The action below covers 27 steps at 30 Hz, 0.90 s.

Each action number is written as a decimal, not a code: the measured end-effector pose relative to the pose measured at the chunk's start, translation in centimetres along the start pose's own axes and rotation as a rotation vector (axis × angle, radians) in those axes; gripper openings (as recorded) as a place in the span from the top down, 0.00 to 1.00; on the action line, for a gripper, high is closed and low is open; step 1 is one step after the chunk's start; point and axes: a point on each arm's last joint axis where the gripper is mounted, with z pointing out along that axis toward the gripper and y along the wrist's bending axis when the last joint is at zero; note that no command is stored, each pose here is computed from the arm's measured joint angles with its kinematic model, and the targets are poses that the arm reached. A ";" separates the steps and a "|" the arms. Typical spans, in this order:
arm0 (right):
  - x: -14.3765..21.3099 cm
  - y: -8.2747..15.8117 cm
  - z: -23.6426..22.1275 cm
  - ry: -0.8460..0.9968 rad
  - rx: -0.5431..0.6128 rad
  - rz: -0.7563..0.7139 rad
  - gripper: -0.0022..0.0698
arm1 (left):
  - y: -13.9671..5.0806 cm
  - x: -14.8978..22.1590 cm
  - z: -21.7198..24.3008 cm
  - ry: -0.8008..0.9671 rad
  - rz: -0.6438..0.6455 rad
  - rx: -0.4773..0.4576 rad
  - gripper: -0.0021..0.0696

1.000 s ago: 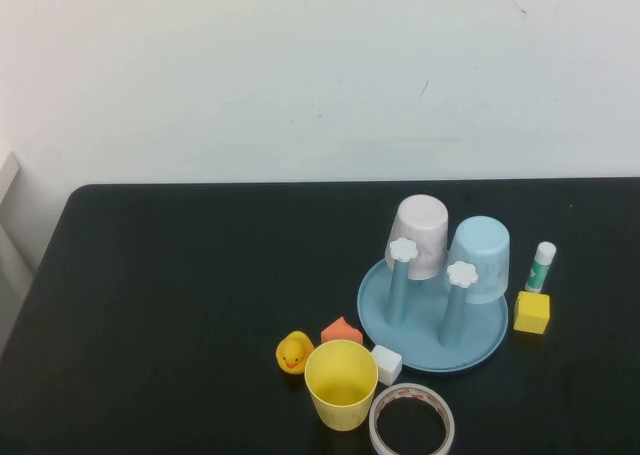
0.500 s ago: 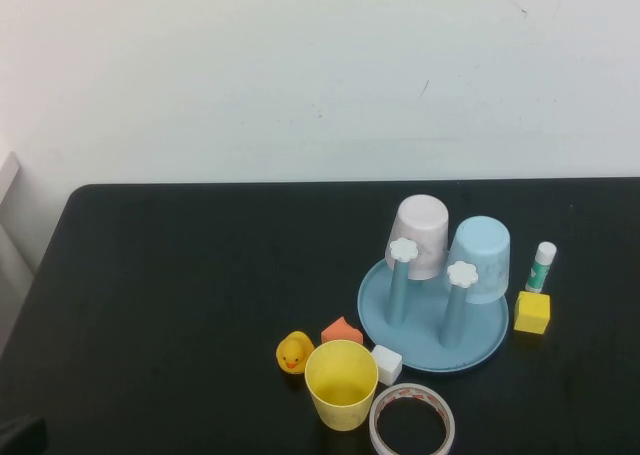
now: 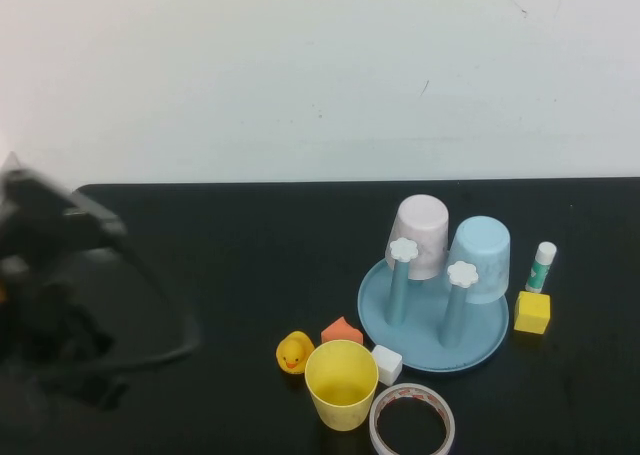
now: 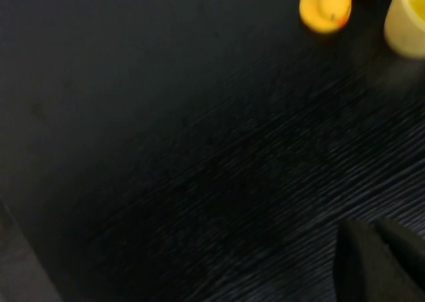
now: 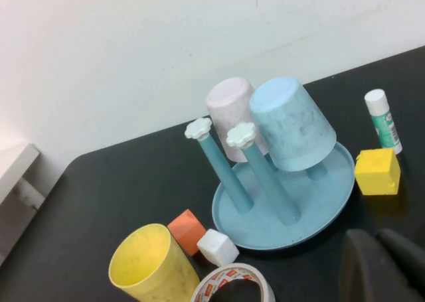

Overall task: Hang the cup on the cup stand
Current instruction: Pick up the cup from the table

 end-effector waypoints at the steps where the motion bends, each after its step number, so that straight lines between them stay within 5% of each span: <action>1: 0.0 0.0 0.0 0.002 -0.001 0.000 0.97 | -0.3 -0.8 0.9 0.033 0.031 -0.005 0.97; 12: 0.1 0.0 0.0 0.015 -0.004 -0.003 0.97 | -5.5 -7.2 8.3 0.178 0.208 0.036 0.92; 19: 0.1 0.0 0.0 0.016 -0.005 -0.003 0.97 | -7.5 -9.5 13.3 0.249 0.160 0.121 0.45; 27: 0.1 0.0 0.0 0.016 -0.005 -0.003 0.97 | -8.9 -10.9 19.2 0.300 0.081 0.178 0.33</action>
